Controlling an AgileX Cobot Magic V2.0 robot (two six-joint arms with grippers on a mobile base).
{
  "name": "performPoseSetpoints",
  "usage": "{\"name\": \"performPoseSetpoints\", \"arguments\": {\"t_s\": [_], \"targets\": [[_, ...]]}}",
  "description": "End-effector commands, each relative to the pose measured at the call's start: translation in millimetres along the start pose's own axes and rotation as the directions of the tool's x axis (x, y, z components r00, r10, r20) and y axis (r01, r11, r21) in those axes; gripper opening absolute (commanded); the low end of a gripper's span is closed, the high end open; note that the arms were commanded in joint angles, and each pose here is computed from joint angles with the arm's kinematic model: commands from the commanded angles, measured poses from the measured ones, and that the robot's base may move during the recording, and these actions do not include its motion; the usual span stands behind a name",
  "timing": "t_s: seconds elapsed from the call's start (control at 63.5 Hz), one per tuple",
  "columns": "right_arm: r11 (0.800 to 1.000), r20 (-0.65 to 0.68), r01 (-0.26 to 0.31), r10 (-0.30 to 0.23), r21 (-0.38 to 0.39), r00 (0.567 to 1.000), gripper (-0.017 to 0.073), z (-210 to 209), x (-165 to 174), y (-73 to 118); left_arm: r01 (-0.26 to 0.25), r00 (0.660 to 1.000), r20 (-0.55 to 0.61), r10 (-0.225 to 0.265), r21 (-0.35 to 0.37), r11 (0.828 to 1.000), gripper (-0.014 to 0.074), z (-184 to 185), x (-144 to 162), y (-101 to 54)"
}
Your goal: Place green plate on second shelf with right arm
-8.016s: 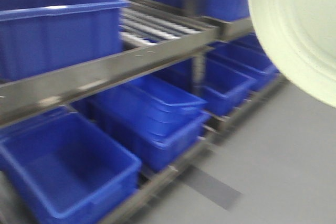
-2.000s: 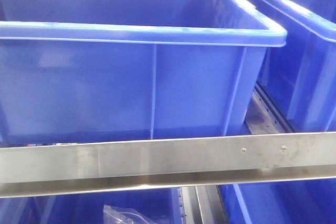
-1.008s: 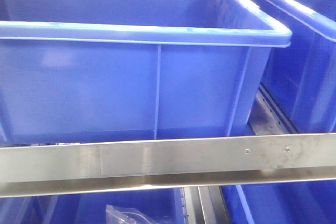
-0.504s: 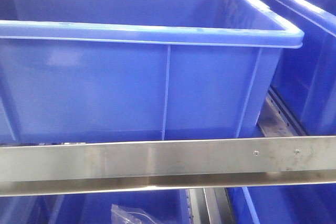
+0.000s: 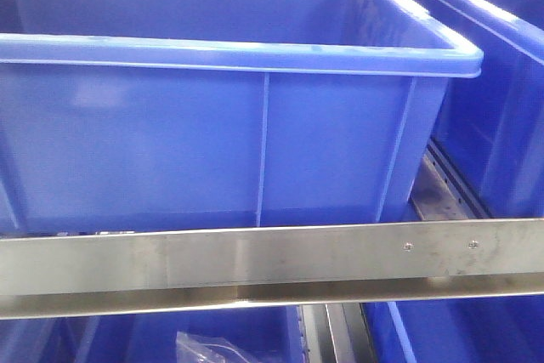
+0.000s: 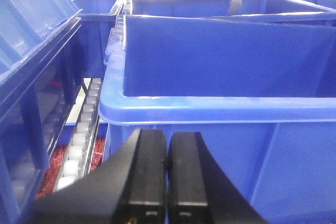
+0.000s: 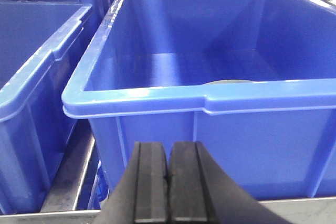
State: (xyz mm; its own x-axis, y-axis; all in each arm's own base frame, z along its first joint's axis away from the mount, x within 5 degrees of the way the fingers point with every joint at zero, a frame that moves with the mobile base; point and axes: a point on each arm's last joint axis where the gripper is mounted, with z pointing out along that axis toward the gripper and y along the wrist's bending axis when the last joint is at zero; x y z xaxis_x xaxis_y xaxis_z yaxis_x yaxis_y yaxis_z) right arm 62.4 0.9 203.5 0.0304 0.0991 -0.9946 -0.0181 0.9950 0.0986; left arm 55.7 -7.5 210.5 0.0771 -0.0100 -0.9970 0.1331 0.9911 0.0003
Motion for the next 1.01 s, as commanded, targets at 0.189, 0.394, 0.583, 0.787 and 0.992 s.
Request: {"name": "performPoseSetpoints", "arguments": {"t_s": [0.189,0.394,0.583,0.787,0.992], "targets": [[1.0,0.188,0.013,-0.013,0.001,0.982,0.0052,-1.4,-21.4,0.8,0.008,0.998,0.061,-0.008,0.0,1.0,0.013,-0.7,4.9,0.1],[1.0,0.251,0.013,-0.013,-0.002,0.968,0.0052,-2.7,-27.1,1.1,0.008,0.998,0.061,-0.008,0.0,1.0,0.013,-0.7,4.9,0.1],[1.0,0.249,0.014,-0.013,-0.001,0.968,0.0052,-2.6,-26.9,1.1,0.008,0.998,0.061,-0.008,0.0,1.0,0.013,-0.7,4.9,0.1],[1.0,0.211,0.013,-0.012,0.0,0.977,0.0052,-1.8,-23.5,0.9,0.008,0.998,0.061,-0.008,0.0,1.0,0.013,-0.7,4.9,0.1],[1.0,0.198,0.013,-0.012,0.0,0.98,0.0052,-1.6,-22.2,0.9,0.008,0.998,0.061,-0.008,0.0,1.0,0.013,-0.7,4.9,0.1]]}}
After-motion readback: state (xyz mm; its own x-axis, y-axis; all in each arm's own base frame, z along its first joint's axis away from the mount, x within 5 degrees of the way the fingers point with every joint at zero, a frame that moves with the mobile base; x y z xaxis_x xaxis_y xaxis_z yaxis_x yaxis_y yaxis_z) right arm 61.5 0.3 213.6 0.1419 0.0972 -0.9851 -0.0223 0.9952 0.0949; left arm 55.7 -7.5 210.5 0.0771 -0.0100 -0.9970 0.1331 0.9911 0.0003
